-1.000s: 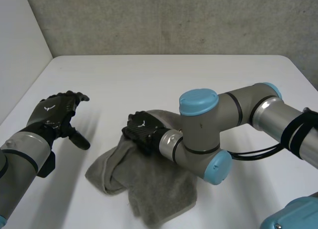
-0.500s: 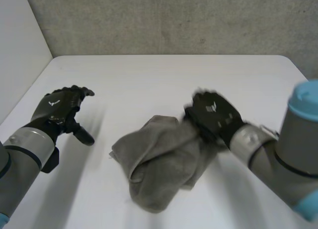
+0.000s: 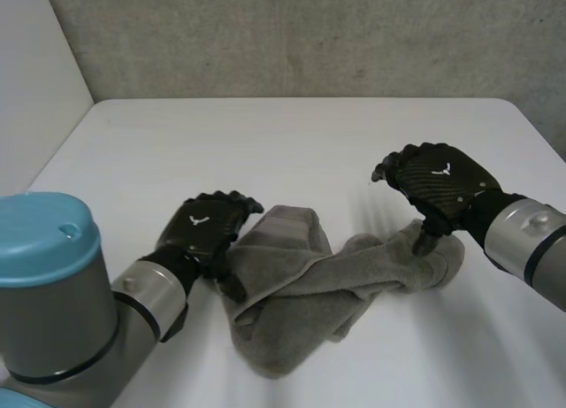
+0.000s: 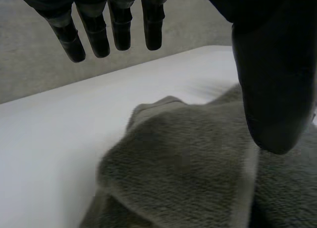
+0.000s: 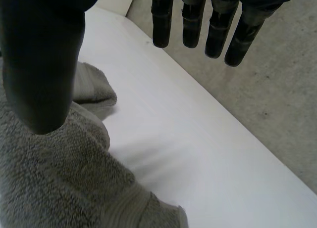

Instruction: Fold the towel.

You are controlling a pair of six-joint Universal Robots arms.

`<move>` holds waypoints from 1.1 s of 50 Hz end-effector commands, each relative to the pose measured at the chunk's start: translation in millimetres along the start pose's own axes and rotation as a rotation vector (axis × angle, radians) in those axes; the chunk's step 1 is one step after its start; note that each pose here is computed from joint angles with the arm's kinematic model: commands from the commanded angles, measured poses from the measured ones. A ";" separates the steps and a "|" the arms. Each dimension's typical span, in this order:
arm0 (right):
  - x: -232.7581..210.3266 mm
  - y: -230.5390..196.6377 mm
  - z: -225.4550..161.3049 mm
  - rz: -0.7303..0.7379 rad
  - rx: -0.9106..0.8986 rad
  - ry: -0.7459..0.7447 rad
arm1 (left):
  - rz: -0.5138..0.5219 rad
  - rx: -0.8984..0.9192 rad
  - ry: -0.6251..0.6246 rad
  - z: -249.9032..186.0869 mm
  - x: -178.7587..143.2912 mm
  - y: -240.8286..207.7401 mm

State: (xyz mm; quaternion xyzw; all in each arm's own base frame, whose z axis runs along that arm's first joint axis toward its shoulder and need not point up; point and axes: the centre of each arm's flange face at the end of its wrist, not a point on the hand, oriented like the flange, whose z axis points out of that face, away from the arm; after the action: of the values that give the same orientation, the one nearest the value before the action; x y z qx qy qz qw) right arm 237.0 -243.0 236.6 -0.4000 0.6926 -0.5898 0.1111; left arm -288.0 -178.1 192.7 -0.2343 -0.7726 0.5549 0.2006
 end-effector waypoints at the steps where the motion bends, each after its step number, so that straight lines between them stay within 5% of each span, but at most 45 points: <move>1: 4.2 19.9 38.0 0.036 -0.055 -0.048 | 0.010 -0.038 0.025 6.4 10.4 12.5; 16: -7.7 55.3 69.3 0.158 -0.241 -0.265 | 0.017 -0.094 0.015 33.1 14.7 38.4; 26: -10.5 52.0 64.1 0.079 -0.266 -0.330 | 0.020 -0.033 0.023 51.5 15.8 22.5; 34: 20.2 -11.9 74.4 -0.007 -0.024 -0.231 | 0.061 0.243 -0.050 81.0 -13.5 -70.8; 39: 54.8 -102.5 62.3 -0.025 0.355 -0.034 | 0.137 0.519 -0.094 65.7 -26.2 -163.5; 41: 86.2 -169.7 26.5 0.067 0.721 0.124 | 0.145 0.617 -0.094 51.5 -26.8 -194.1; 43: 90.5 -183.9 13.2 0.098 0.821 0.142 | 0.160 0.798 -0.060 22.2 -20.5 -240.8; 48: 99.1 -181.4 -4.9 0.148 0.883 0.144 | 0.192 0.955 0.001 -9.2 -10.2 -267.1; 55: 67.8 -134.1 2.9 0.094 0.720 0.004 | 0.214 0.815 0.047 7.3 -14.5 -214.4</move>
State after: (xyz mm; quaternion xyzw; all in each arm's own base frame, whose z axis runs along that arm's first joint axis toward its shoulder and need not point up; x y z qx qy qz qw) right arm 247.9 -299.5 425.7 -0.2399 0.4110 -0.8374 0.2689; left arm -310.9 -251.0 441.3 -0.1943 -0.4134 0.8589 0.2318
